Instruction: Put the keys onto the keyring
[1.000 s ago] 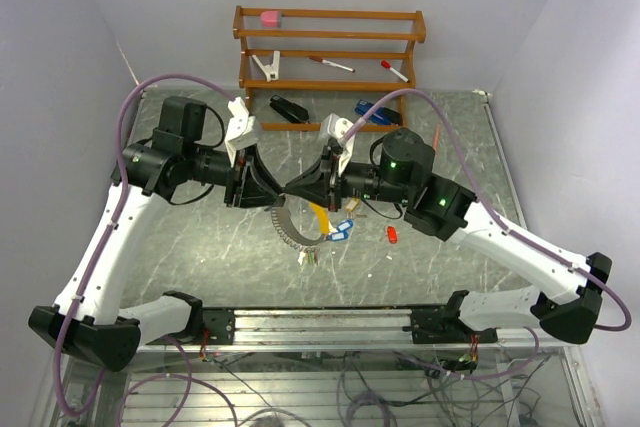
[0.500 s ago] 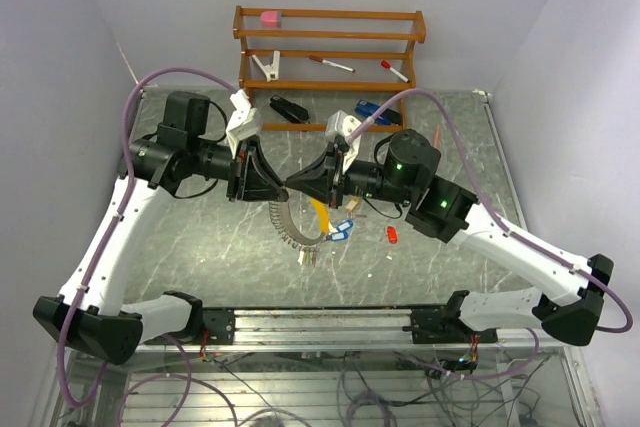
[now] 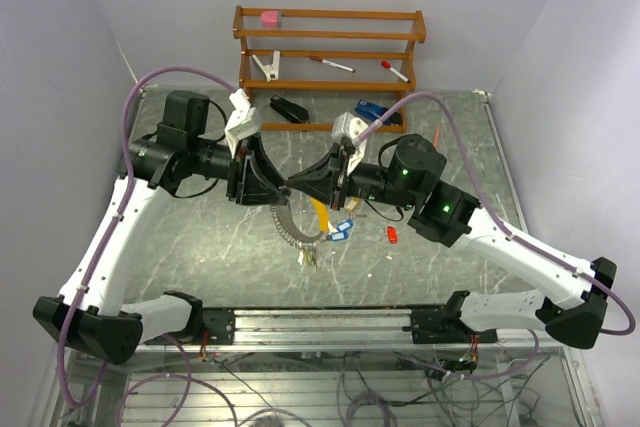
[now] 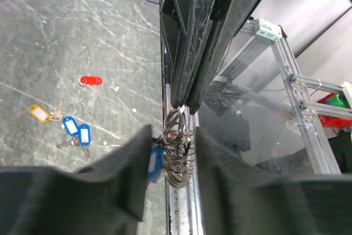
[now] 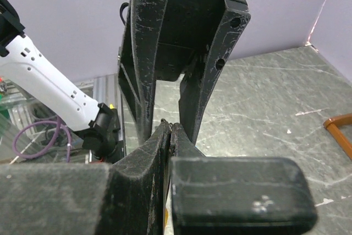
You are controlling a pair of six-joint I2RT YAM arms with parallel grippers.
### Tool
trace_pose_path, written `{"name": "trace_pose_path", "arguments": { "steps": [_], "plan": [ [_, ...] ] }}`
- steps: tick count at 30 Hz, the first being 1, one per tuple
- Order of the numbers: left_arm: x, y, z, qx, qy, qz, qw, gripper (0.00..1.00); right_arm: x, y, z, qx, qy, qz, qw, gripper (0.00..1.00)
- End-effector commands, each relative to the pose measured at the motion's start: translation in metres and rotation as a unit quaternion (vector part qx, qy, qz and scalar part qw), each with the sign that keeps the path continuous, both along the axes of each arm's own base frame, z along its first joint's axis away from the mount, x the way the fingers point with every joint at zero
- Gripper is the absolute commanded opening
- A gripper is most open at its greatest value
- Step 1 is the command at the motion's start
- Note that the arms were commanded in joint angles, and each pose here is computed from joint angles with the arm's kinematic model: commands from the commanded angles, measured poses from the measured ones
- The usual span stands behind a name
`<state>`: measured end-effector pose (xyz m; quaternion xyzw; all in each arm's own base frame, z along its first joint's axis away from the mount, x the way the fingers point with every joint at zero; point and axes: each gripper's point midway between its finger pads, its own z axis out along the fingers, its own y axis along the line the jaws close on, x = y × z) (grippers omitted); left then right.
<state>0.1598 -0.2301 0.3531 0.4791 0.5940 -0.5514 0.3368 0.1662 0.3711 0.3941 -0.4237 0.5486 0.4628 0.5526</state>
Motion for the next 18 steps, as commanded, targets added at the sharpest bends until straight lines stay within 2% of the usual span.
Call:
{"name": "trace_pose_path", "arguments": {
  "steps": [1, 4, 10, 18],
  "plan": [
    [-0.009, 0.004, 0.008, 0.001, -0.020, -0.001, 1.000, 0.54, -0.001, -0.008, 0.031, 0.048, -0.026, -0.013, 0.998, 0.00],
    [-0.011, 0.006, 0.010, 0.001, -0.038, -0.004, 0.999, 0.59, -0.003, -0.007, 0.031, 0.044, -0.024, -0.008, 0.999, 0.00],
    [-0.003, 0.001, 0.020, -0.012, -0.031, -0.002, 0.999, 0.66, -0.005, -0.004, 0.030, 0.041, -0.021, 0.003, 0.999, 0.00],
    [0.008, -0.004, 0.023, -0.023, -0.027, 0.014, 0.999, 0.66, -0.006, -0.002, 0.029, 0.043, -0.018, 0.008, 0.999, 0.00]
  ]
}}
